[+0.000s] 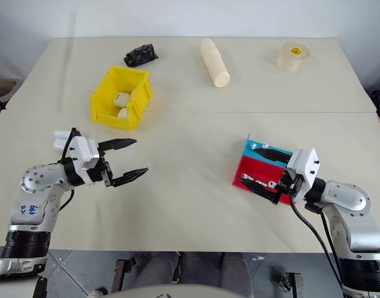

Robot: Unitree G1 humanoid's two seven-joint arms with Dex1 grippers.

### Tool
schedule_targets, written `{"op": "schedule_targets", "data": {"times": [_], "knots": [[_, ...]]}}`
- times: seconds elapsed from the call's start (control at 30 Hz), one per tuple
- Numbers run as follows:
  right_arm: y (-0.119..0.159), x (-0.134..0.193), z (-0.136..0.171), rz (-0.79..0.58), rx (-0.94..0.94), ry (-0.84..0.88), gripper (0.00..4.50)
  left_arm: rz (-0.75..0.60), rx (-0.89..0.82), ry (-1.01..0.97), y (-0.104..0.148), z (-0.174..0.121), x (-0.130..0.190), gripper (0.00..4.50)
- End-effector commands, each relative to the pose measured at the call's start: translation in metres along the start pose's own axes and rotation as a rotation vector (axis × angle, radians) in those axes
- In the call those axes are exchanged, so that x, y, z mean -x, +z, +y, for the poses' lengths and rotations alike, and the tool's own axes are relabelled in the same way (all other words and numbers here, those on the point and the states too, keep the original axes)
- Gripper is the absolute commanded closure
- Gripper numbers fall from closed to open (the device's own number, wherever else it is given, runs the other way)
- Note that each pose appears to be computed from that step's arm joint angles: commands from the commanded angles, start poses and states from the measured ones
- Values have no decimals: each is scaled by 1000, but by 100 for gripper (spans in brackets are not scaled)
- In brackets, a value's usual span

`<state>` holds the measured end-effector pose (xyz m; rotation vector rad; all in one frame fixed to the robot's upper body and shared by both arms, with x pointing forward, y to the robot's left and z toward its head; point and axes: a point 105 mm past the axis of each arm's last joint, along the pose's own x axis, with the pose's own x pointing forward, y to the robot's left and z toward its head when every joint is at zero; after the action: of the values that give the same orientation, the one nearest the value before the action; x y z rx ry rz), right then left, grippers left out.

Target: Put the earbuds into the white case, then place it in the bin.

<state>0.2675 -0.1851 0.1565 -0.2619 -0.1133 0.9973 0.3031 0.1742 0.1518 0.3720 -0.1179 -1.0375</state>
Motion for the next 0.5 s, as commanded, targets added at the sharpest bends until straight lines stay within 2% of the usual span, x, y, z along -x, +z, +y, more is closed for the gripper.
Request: {"op": "schedule_targets", "data": {"times": [0.03,0.23,0.37,0.5], "knots": [[9,0,1,-17,25,19,0,-22,-88,19,10,4,-4,4],[8,-2,3,-21,15,50,0,-90,-57,95,18,11,1,4],[8,-3,5,-29,12,70,0,-71,-49,129,15,11,8,4],[8,-12,10,-61,8,110,0,-8,18,266,5,20,28,4]]}}
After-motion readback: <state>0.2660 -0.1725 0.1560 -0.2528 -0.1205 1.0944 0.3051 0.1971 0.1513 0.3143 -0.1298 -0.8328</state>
